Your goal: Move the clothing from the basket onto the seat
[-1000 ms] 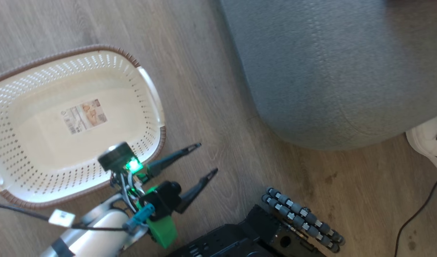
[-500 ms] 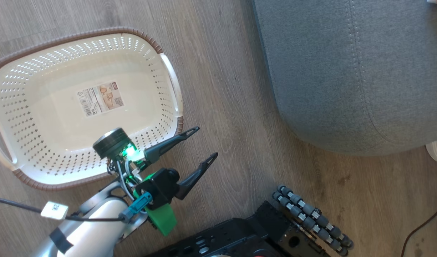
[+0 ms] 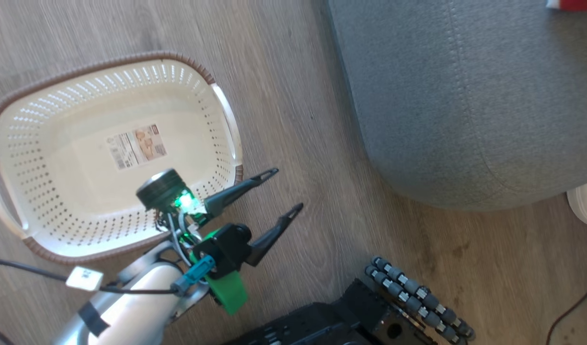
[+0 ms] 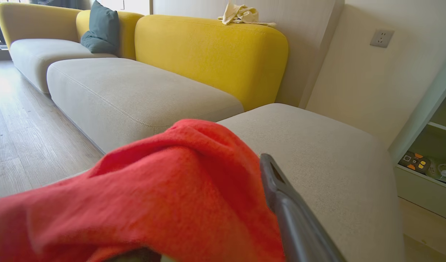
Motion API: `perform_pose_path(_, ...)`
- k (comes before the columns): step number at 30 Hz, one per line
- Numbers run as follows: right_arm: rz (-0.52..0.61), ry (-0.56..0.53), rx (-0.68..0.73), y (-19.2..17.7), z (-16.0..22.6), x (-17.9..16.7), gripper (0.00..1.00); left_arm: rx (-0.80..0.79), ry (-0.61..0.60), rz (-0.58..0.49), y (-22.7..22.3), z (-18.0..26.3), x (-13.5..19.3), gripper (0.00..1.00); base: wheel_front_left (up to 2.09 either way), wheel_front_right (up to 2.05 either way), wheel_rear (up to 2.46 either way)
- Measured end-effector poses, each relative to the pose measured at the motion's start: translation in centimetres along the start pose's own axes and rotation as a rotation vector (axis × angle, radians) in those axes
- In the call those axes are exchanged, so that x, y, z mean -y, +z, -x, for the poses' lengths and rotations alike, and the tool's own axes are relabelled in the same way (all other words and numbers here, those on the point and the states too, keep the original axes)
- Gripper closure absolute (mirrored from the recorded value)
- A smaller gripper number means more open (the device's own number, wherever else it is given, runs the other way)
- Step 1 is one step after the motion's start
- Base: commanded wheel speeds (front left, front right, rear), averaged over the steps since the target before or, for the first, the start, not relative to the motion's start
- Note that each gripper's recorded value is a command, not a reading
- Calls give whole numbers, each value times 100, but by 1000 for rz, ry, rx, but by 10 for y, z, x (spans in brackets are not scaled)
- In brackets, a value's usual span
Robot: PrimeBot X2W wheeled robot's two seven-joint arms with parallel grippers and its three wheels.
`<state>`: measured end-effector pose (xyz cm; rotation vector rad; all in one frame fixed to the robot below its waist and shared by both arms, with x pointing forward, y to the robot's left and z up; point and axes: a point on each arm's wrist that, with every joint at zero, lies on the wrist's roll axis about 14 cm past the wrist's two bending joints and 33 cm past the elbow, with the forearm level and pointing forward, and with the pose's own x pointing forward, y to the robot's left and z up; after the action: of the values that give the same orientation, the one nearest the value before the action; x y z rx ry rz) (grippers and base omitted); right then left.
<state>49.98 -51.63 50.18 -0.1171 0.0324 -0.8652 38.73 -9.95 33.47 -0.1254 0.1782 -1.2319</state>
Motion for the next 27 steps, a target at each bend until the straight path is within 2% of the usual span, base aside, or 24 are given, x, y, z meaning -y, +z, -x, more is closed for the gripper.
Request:
perform_pose_path(8, -58, -1, 95, 55, 6, 17, 0, 50, -15, -31, 40, -9, 24, 0, 0, 0, 0)
perform_pose_path(12, -12, 24, 113, 77, 10, 29, 0, 62, -3, -44, 57, -6, 33, 0, 0, 0, 0)
perform_pose_path(16, 12, 29, 39, 74, 11, 41, 0, 68, 13, -56, 67, -2, 39, 0, 0, 0, 0)
perform_pose_path(19, 24, 38, -51, 57, 11, 39, 0, 69, 30, -59, 68, 0, 35, 0, 0, 0, 0)
perform_pose_path(24, 20, 50, -47, 52, 8, 28, 0, 59, 39, -47, 62, 2, 32, 0, 0, 0, 0)
perform_pose_path(27, 54, 77, -32, 55, 4, 14, 0, 52, 47, -41, 59, 5, 30, 0, 0, 0, 0)
